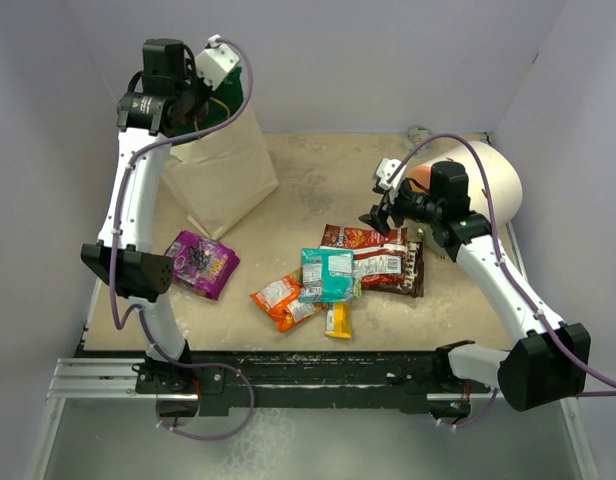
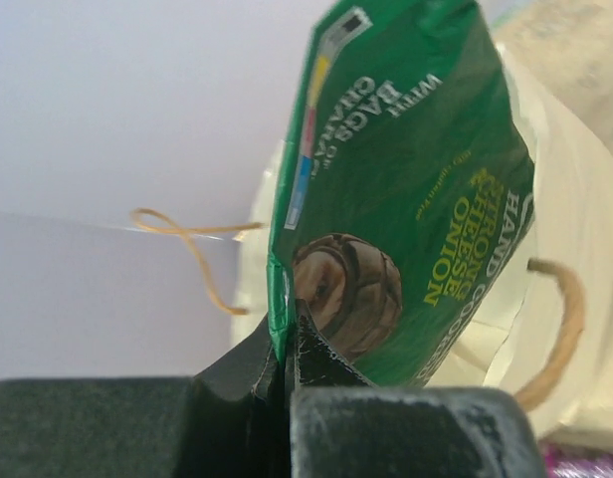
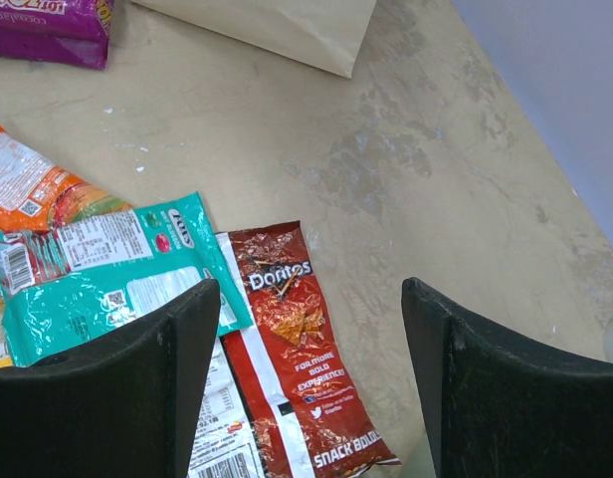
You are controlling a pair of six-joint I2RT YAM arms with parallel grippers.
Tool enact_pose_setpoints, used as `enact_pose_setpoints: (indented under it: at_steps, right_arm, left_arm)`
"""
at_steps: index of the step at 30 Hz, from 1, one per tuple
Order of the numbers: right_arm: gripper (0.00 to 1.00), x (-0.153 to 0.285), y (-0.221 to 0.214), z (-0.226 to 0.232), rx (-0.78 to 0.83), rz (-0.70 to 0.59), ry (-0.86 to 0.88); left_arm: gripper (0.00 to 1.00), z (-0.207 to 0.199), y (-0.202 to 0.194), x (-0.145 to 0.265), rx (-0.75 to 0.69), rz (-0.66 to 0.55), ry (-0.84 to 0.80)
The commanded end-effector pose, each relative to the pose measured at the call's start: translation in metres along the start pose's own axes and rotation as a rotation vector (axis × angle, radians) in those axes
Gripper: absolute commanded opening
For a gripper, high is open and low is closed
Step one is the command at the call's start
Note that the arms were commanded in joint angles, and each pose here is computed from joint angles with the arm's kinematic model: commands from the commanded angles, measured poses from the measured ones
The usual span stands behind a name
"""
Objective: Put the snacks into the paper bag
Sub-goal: Place the snack in the paper bag.
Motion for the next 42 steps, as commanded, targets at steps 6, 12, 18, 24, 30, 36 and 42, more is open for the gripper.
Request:
enact_pose_setpoints:
  at_steps: [6, 12, 18, 24, 30, 36, 42]
  right_arm:
    - [0.76, -0.001, 0.003, 0.0, 0.02, -0.021, 0.021]
    - [0.77, -0.001, 0.003, 0.0, 0.018, -0.021, 0.024]
    - [0.77, -0.002, 0.002, 0.0, 0.018, -0.019, 0.022]
    - [0.77, -0.003, 0.001, 0.0, 0.014, -0.015, 0.027]
    - [0.77, -0.002, 0.002, -0.001, 0.017, -0.014, 0.018]
    - [0.77, -0.003, 0.0, -0.001, 0.015, -0.01, 0.021]
    - [0.77, -0.005, -0.003, -0.001, 0.009, -0.005, 0.03]
  left_arm:
    - [0.0, -0.018, -0.007, 0.03, 0.201, -0.063, -0.208]
    - [0.0, -0.045, -0.007, 0.035, 0.296, -0.111, -0.379]
    - [0.0, -0.063, -0.012, 0.033, 0.341, -0.117, -0.489]
    - [0.0, -0.073, -0.006, 0.023, 0.37, -0.173, -0.576]
    - [0.0, -0.075, 0.006, 0.015, 0.417, -0.202, -0.643]
    - [0.0, -0.093, 0.0, 0.014, 0.354, -0.182, -0.708]
    - [0.02, -0.103, -0.01, 0.01, 0.341, -0.121, -0.752]
Point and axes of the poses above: each gripper's point midway between its finger pads, its own x axis back along the fingers, its own z axis along the line the jaws close on, y = z × x, the point moved 8 cm from there along x, back along the fingers, and after that the axes turned 1 degree about -x, right-handed, at the moved point
